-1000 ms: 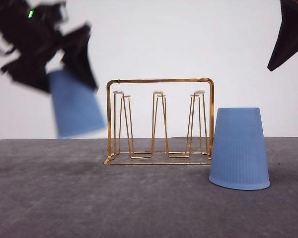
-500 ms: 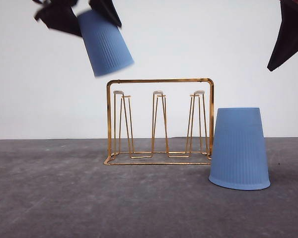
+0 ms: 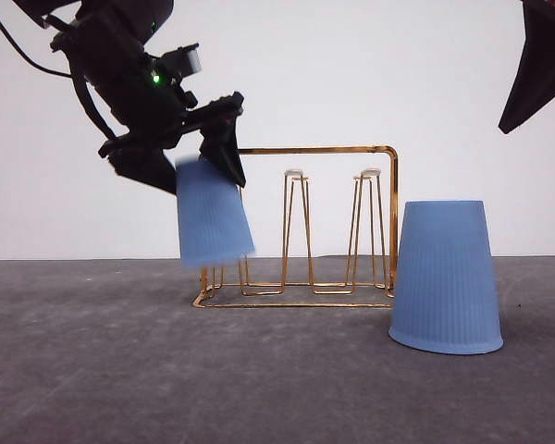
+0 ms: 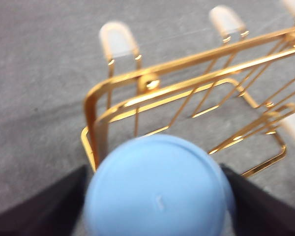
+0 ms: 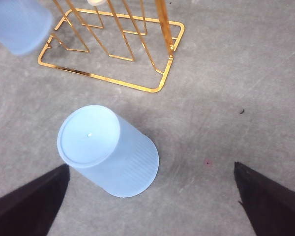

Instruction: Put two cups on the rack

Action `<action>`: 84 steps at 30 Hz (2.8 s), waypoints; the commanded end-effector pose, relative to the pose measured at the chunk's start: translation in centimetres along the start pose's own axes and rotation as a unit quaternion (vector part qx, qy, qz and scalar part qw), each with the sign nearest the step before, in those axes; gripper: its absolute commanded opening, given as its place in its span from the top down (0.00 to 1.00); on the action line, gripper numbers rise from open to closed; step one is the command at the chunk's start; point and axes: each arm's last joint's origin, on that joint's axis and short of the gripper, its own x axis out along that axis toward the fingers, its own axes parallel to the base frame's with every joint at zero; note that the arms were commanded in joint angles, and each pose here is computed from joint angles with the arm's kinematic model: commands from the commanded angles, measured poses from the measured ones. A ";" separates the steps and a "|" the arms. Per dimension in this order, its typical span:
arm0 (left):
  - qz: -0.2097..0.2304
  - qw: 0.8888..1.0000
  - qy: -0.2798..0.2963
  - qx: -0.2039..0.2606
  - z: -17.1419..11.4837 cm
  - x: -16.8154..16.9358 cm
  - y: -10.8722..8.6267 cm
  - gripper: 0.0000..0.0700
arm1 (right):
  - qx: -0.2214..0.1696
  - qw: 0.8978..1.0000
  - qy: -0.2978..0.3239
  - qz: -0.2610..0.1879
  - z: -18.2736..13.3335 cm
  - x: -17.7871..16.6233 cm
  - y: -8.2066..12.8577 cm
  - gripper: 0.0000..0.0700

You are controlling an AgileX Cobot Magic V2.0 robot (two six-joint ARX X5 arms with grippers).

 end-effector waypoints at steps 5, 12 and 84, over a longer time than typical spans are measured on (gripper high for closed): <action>-0.002 1.000 -0.007 0.009 0.6 0.0 -0.2 0.15 | -0.010 1.000 0.001 0.007 0.4 -0.1 0.2 0.01; -0.019 0.999 -0.039 0.011 2.1 -3.9 -0.9 0.15 | -0.031 0.998 -0.018 0.046 0.8 0.2 1.0 0.00; 0.045 0.995 0.089 -0.013 -6.5 -15.1 0.5 0.15 | -0.137 0.990 -0.009 0.034 11.4 15.3 3.4 0.25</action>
